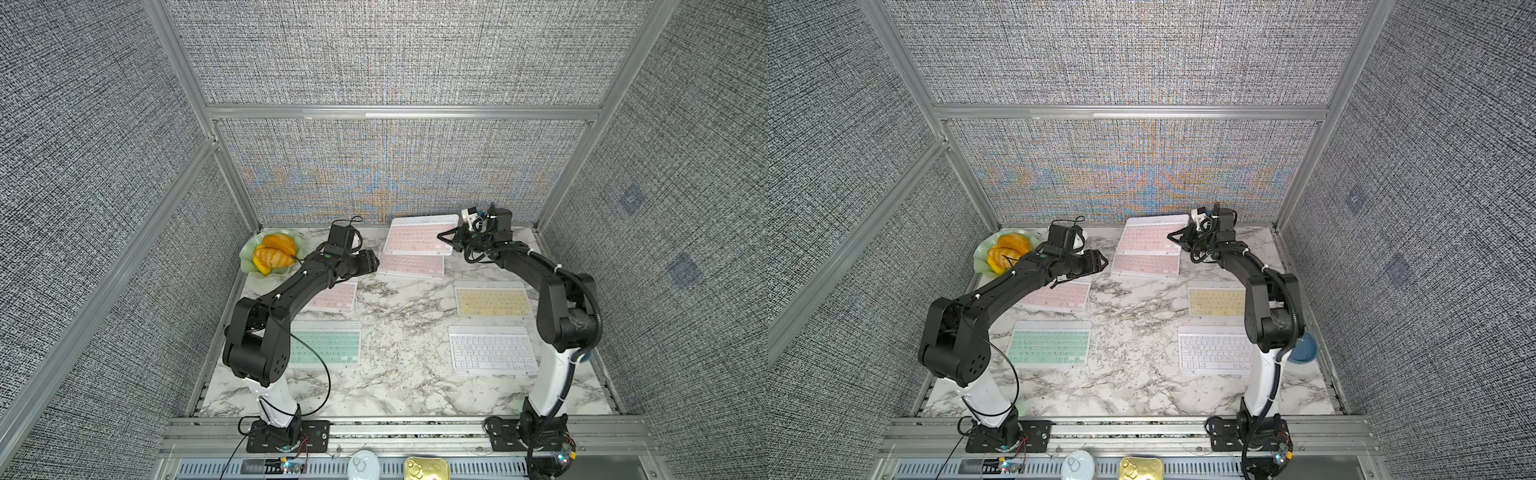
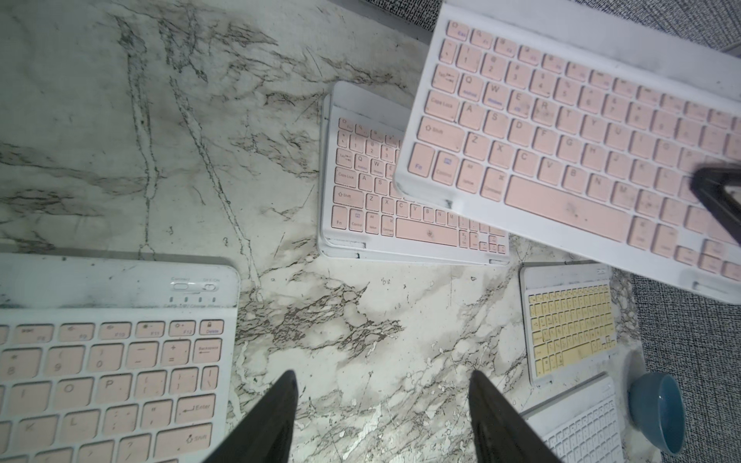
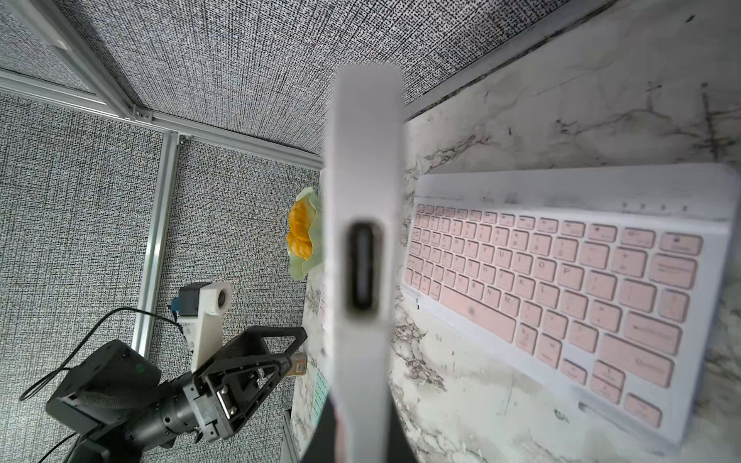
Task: Stack the numeric keypads
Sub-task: Place the numeric keypad at the numeric keypad.
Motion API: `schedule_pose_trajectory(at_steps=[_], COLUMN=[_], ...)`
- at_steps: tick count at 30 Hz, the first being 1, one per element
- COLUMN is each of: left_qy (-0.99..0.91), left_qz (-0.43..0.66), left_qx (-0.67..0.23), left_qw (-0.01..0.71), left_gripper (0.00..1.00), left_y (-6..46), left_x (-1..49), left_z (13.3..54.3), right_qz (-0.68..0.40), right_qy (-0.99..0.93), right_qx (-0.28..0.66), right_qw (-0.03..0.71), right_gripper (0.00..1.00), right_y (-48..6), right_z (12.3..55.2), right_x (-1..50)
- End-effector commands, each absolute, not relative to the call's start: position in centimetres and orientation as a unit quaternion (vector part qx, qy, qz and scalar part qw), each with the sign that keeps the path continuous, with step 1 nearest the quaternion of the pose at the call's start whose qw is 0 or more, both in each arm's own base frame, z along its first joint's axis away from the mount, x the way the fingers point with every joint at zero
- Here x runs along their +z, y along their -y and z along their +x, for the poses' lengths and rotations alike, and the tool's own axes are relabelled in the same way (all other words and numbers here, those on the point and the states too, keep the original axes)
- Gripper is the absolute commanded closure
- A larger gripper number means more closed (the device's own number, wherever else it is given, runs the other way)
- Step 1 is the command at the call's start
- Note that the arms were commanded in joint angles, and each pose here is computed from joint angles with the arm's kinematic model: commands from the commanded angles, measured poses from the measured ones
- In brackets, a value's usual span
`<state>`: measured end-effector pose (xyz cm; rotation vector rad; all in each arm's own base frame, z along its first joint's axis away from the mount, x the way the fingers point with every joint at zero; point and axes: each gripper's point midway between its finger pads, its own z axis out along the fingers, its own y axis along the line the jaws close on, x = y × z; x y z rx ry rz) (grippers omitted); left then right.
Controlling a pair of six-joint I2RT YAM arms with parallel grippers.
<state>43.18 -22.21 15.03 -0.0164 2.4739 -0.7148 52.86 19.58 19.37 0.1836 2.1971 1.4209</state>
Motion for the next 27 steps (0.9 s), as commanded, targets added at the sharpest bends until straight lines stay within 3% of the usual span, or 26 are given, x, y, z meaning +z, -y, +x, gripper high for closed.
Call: schedule_pose_trajectory(at_steps=[1, 11, 27], left_qy=[-0.921, -0.930, -0.931], left_qz=[0.001, -0.009, -0.015], left_qx=[-0.267, -0.262, -0.277], left_qw=[0.282, 0.257, 0.239], left_gripper=[0.32, 0.32, 0.32], left_y=[22.1, 21.8, 22.3], left_x=[14.9, 12.5, 10.9], left_z=[43.6, 43.8, 43.5], right_qz=[0.037, 0.064, 0.085], right_qy=[-0.793, -0.800, -0.806], right_qx=[0.555, 0.565, 0.565], right_qw=[0.247, 0.193, 0.155], right_gripper=[1.00, 1.00, 1.00], right_y=[-20.7, -21.2, -21.3], right_z=[53.9, 55.4, 54.9], right_x=[19.8, 14.3, 11.1])
